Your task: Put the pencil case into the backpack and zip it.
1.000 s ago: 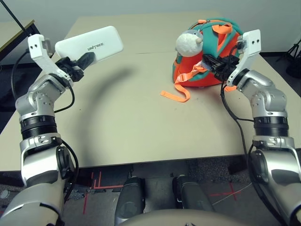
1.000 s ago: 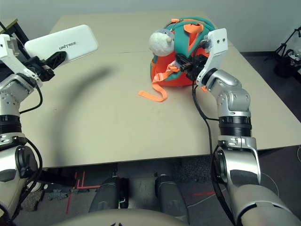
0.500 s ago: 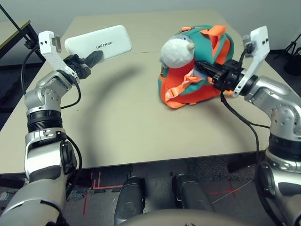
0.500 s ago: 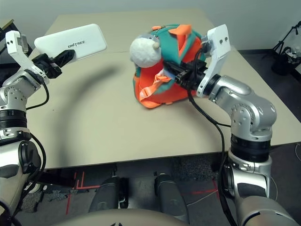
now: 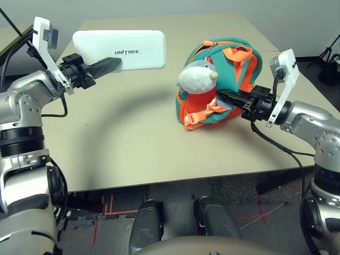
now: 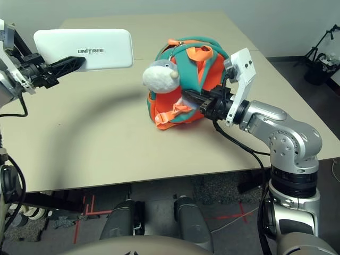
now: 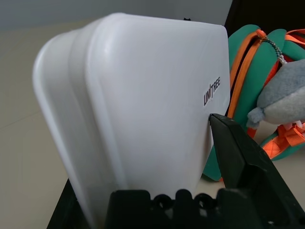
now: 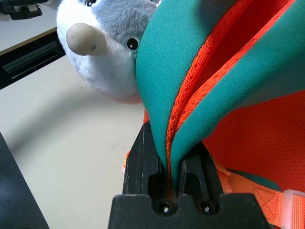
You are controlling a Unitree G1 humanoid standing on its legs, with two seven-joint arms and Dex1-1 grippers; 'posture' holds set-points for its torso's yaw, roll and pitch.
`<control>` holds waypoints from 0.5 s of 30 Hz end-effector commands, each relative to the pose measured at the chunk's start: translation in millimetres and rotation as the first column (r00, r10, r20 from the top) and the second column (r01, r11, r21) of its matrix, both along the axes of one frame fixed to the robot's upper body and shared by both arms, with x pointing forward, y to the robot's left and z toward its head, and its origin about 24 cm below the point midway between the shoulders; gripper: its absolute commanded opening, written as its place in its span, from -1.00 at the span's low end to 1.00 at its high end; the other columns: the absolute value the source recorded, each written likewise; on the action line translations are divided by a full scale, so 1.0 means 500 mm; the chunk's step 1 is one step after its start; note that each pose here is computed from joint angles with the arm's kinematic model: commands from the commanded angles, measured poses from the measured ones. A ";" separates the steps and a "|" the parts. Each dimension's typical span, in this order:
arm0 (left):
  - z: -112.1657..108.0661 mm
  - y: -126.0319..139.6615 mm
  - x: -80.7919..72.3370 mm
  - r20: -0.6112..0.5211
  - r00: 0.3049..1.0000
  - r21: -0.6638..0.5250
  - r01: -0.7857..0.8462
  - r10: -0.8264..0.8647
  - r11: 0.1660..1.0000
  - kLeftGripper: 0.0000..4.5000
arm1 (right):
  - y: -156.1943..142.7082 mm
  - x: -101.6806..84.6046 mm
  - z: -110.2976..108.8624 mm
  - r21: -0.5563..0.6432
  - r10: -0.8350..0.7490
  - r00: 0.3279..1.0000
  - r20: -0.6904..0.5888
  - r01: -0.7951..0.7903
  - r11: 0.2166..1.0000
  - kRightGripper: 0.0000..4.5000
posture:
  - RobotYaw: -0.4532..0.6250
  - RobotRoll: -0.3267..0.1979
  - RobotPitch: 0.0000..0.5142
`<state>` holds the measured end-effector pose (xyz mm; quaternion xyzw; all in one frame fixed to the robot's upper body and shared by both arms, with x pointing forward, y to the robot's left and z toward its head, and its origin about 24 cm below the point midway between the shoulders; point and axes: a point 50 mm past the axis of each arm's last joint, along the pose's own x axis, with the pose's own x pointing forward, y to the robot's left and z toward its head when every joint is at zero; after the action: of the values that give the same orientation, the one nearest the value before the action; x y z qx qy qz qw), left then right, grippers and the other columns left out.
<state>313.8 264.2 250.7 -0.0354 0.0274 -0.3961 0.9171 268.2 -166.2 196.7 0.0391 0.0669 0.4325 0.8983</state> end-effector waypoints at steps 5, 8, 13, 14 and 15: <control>0.005 -0.038 0.012 0.018 0.994 0.071 0.108 -0.110 0.992 0.45 | 0.012 -0.002 -0.004 -0.001 0.077 0.997 -0.002 -0.077 0.997 -0.94 | -0.40 0.25 -0.75; 0.000 -0.054 0.027 0.023 0.992 0.110 0.123 -0.126 0.986 0.45 | 0.015 -0.003 -0.004 -0.005 0.095 0.995 -0.002 -0.095 0.995 -0.94 | -0.42 0.25 -0.75; -0.005 -0.083 0.054 0.052 0.986 0.158 0.150 -0.160 0.976 0.45 | 0.020 -0.008 -0.006 -0.018 0.118 0.993 -0.003 -0.118 0.993 -0.94 | -0.44 0.25 -0.73; -0.006 -0.089 0.060 0.058 0.984 0.172 0.155 -0.167 0.973 0.45 | 0.022 -0.009 -0.007 -0.019 0.122 0.993 -0.004 -0.122 0.992 -0.94 | -0.45 0.25 -0.72; -0.006 -0.095 0.065 0.063 0.983 0.184 0.160 -0.174 0.970 0.45 | 0.023 -0.010 -0.008 -0.019 0.127 0.992 -0.006 -0.127 0.992 -0.94 | -0.46 0.25 -0.72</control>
<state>343.1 220.4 241.3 0.0411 0.0412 -0.4648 0.8835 268.0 -162.2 192.9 0.0287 0.0763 0.4590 0.8847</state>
